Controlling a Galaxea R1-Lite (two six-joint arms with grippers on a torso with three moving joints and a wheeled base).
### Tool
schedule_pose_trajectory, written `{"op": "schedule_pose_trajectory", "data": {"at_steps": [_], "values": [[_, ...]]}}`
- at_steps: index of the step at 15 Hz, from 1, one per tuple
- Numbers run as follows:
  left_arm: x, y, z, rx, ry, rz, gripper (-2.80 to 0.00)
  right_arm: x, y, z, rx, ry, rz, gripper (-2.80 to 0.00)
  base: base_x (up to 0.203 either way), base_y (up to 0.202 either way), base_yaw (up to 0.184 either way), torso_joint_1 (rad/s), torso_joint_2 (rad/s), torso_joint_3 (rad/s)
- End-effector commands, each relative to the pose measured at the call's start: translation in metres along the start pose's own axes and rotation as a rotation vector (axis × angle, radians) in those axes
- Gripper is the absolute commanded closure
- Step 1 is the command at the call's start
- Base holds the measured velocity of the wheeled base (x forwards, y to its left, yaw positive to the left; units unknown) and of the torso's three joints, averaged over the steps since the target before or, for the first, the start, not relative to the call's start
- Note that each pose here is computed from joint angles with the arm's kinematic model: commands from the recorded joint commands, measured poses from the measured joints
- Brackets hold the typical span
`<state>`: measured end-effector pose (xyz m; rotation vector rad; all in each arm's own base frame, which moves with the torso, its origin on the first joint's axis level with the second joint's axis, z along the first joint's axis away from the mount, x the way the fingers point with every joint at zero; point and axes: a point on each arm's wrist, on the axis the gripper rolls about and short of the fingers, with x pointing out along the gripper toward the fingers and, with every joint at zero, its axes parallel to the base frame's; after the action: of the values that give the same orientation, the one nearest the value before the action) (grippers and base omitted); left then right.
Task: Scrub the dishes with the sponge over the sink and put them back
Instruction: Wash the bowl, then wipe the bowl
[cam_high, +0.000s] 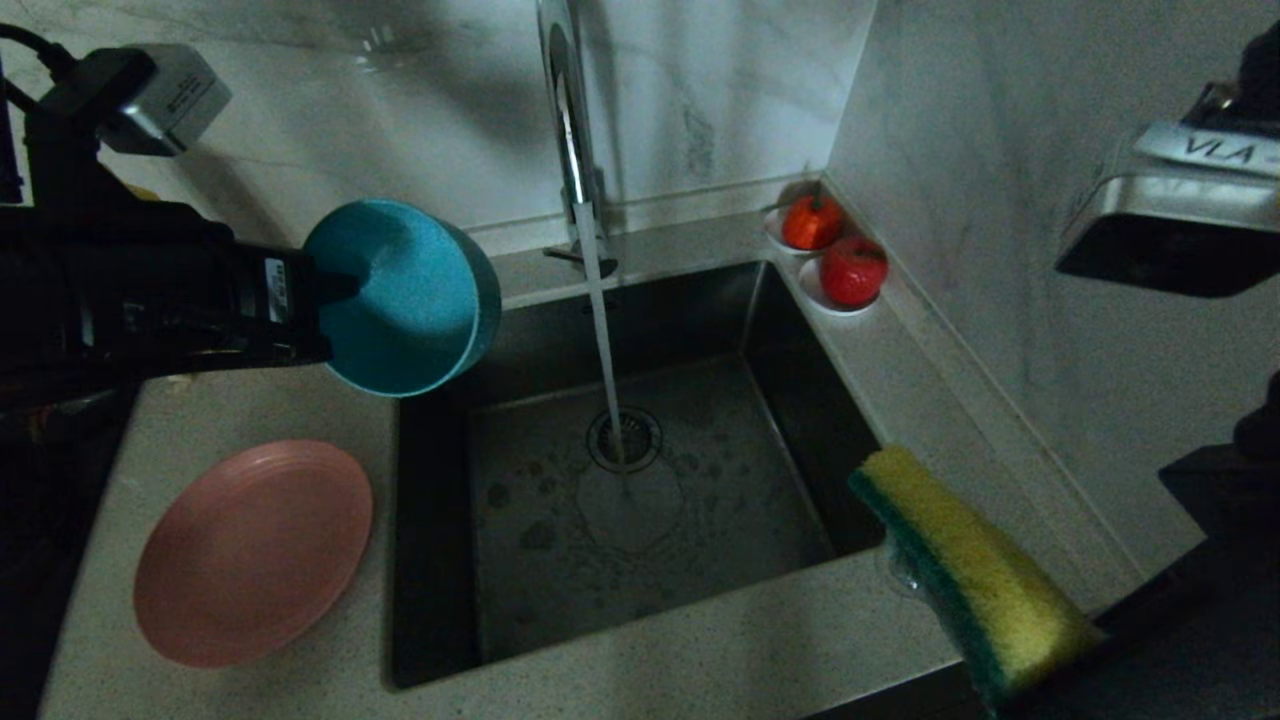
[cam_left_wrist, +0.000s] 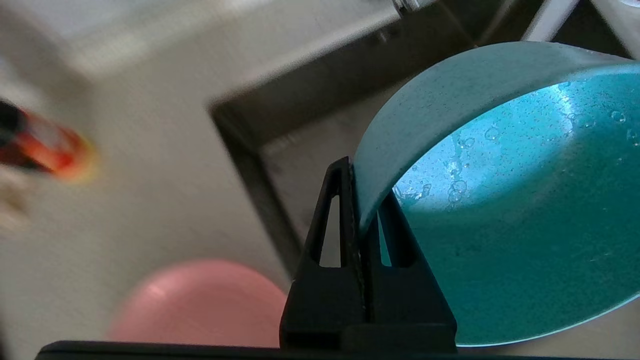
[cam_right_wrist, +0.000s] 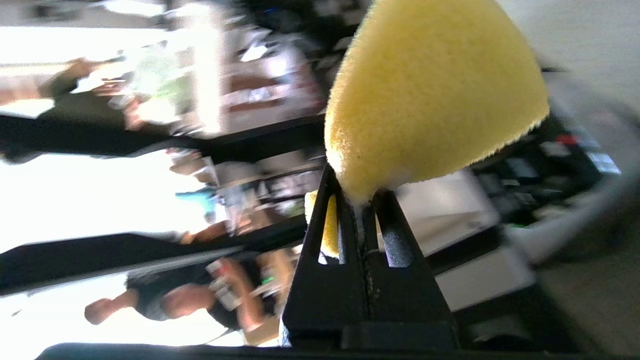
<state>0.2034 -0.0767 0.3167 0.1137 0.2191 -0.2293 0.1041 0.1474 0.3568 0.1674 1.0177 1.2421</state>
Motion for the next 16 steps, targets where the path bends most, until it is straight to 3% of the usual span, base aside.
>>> {"op": "schedule_pose_trajectory", "data": {"at_steps": [1, 5, 7, 16], "values": [[-0.003, -0.007, -0.003, -0.023, 0.006, -0.013, 0.00, 0.000, 0.012, 0.009, 0.002, 0.015, 0.061, 0.00, 0.000, 0.000, 0.000, 0.000, 0.00, 0.000], [-0.015, -0.024, -0.008, -0.023, 0.002, -0.059, 0.00, 0.015, 0.026, 0.013, -0.005, 0.091, 0.104, 0.00, 0.000, 0.000, 0.000, 0.000, 0.00, 0.000], [-0.010, -0.034, -0.011, -0.021, -0.040, -0.042, 0.00, 0.031, 0.026, 0.015, -0.004, 0.138, 0.110, 0.00, 0.000, 0.000, 0.000, 0.000, 0.00, 0.000], [0.012, -0.067, -0.012, -0.072, -0.063, 0.014, 0.00, 0.053, 0.032, 0.025, -0.052, 0.129, 0.153, 0.00, 0.000, 0.000, 0.000, 0.000, 0.00, 0.000]]}}
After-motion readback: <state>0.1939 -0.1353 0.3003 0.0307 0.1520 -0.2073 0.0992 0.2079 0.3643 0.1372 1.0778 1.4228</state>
